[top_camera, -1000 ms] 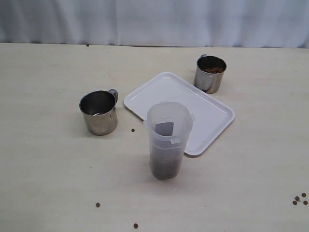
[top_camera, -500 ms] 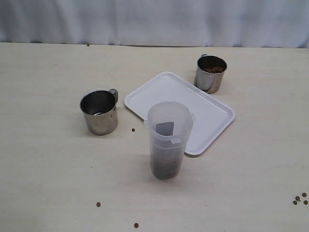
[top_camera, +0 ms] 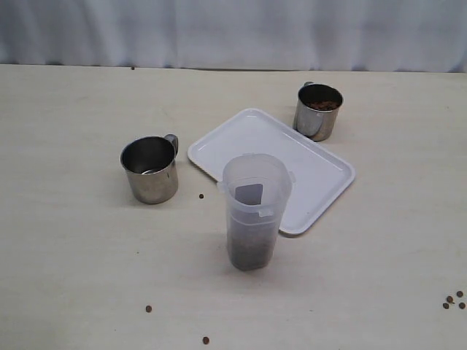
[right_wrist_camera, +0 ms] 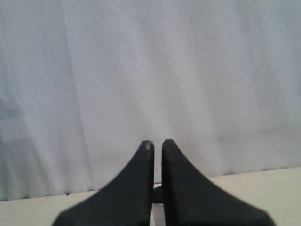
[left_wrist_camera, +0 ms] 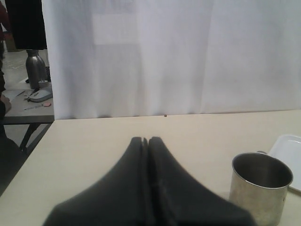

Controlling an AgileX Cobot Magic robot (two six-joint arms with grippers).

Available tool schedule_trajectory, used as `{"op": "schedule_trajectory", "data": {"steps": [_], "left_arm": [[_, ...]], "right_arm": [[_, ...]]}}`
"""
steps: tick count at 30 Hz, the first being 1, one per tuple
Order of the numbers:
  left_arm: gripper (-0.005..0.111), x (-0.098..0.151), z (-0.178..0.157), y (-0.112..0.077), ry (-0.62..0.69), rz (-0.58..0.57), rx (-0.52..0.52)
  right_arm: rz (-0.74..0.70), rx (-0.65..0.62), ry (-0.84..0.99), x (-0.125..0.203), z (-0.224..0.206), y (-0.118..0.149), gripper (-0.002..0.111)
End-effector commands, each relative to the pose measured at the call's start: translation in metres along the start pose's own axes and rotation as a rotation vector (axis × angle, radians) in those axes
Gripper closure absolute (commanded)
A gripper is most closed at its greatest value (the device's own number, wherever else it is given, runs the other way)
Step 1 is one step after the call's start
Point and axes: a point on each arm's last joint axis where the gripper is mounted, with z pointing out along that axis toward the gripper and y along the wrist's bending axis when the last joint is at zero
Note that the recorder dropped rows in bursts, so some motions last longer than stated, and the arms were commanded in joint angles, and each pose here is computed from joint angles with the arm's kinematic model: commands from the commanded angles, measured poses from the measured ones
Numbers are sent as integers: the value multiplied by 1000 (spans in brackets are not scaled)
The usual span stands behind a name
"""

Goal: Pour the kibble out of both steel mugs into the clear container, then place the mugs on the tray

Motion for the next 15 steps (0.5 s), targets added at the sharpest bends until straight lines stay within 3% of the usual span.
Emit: {"op": "schedule_trajectory", "data": {"steps": [1,7,15], "left_arm": [[107,0,-1,0,-3,-1,-2],[107,0,-1,0,-3,-1,-2],[107,0,-1,0,-3,-2,-2]], "right_arm": [[48,-3,-66,-5,0,0,103],[240,1,-143,-12,-1,-2,103],[318,16,-181,-15,-1,-4,103]]}}
